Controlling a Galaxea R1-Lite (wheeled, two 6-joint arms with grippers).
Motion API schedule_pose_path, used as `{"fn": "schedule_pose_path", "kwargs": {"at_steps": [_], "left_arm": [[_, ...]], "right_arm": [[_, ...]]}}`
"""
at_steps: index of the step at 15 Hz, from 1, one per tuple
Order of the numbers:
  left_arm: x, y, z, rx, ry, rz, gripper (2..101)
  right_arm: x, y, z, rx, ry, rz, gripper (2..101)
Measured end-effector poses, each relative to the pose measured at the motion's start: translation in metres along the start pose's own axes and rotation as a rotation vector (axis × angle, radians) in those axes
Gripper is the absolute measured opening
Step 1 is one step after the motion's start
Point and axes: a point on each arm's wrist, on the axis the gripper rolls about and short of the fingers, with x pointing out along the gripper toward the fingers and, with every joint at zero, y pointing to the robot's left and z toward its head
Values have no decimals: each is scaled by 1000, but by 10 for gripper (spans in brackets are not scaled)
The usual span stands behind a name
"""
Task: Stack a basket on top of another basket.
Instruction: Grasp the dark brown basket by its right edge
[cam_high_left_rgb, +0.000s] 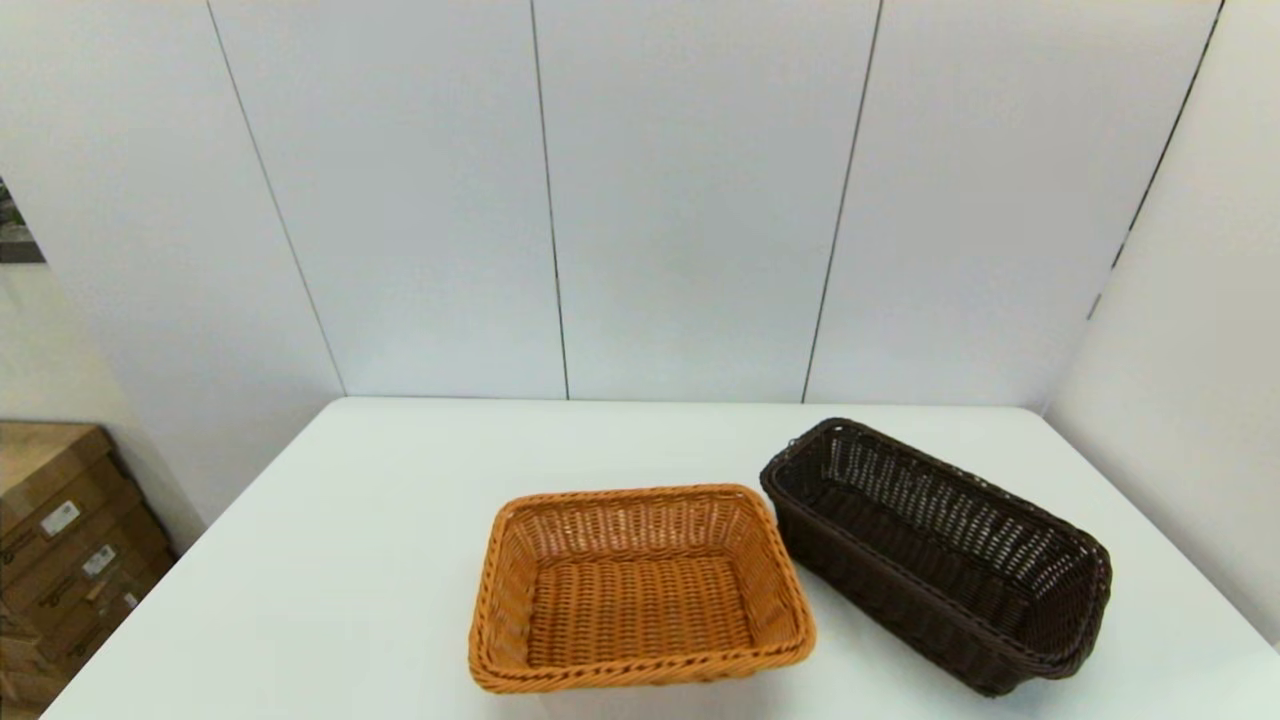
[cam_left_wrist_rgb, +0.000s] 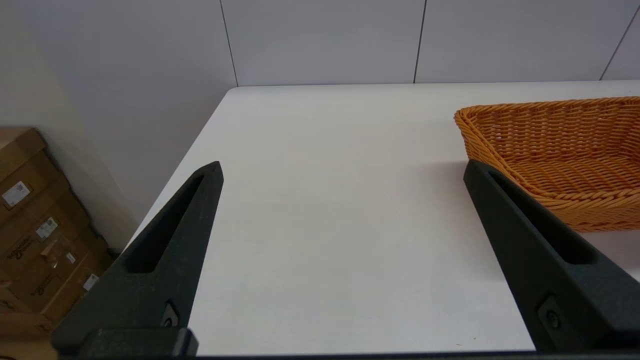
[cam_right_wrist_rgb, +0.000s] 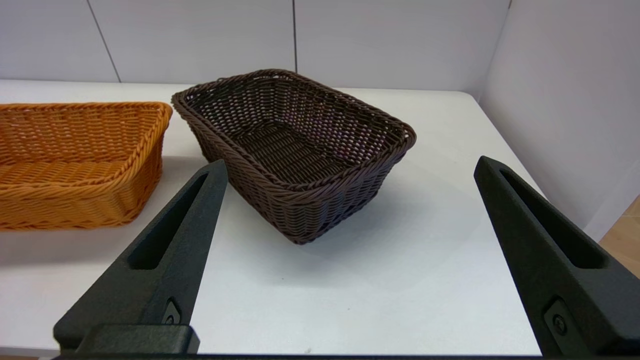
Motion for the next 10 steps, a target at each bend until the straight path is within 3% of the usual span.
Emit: {"fn": "schedule_pose_path", "kwargs": {"at_steps": [10], "left_arm": [[0, 0, 0, 1, 0, 0, 978]], "right_arm": [[0, 0, 0, -2, 1, -1, 980]]}}
